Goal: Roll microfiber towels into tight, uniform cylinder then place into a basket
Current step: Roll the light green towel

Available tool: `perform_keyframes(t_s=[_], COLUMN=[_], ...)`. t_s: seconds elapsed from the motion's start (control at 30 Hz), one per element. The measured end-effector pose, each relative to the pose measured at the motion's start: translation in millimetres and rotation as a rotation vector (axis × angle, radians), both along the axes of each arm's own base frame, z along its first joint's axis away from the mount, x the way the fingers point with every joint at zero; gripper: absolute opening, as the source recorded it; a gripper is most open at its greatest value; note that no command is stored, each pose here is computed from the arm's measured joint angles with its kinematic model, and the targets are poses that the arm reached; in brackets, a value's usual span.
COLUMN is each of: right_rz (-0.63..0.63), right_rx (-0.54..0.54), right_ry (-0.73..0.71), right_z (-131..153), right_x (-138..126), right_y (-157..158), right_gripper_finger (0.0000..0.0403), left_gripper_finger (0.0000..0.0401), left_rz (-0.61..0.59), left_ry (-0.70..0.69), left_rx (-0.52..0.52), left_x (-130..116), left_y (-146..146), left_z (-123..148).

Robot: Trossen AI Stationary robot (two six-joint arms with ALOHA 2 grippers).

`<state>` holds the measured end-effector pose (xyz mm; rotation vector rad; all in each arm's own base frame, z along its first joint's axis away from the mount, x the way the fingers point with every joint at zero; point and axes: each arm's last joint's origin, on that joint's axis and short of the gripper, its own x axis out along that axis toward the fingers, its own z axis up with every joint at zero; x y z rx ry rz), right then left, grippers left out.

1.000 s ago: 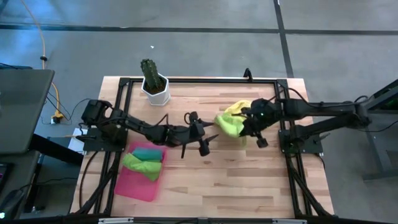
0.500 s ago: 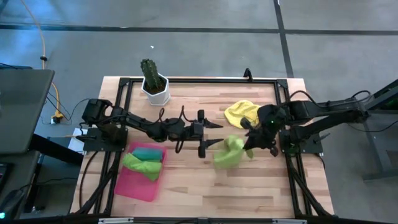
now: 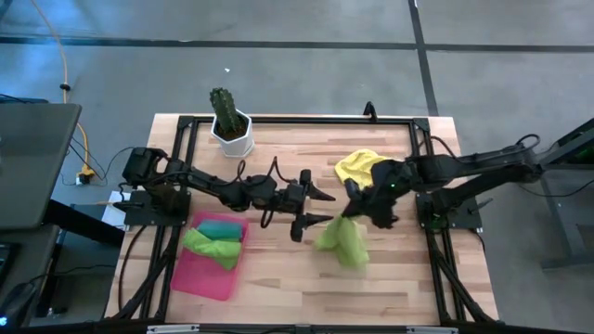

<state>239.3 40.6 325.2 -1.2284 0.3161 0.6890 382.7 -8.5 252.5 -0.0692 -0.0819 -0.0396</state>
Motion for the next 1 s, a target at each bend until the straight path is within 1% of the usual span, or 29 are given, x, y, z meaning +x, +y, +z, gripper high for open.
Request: perform_keyframes(t_s=[0.13,0.23,0.33,0.53,0.73,0.87,1.0], right_rz=[-0.117,-0.107,-0.098,-0.110,-0.092,-0.093,-0.069], right_rx=[-0.106,-0.150,-0.152,-0.160,-0.179,-0.175,-0.149], right_ry=[-0.017,-0.018,-0.031,-0.046,-0.056,-0.068,-0.085], right_z=[-7,-9,-8,-6,-6,-5,-3], right_x=[13,14,15,14,14,15,15], right_y=[-3,-3,-1,-2,-1,-1,1], right_gripper_finger=[0.0000,0.0000,0.0000,0.0000,0.0000,0.0000,0.0000], left_gripper_finger=[0.0234,0.0234,0.0234,0.0234,0.0234,0.0234,0.0234], left_rz=[-0.021,-0.024,-0.017,0.083,0.072,0.085,0.158], left_ry=[0.002,0.027,0.094,0.120,0.132,0.182,0.230], left_rx=[-0.006,-0.005,-0.003,0.040,0.050,0.054,0.075], left_x=[0,0,0,0,0,0,0], left_y=[-6,-9,-10,-8,-8,-7,-3], left_z=[1,-2,-8,-10,-11,-16,-22])
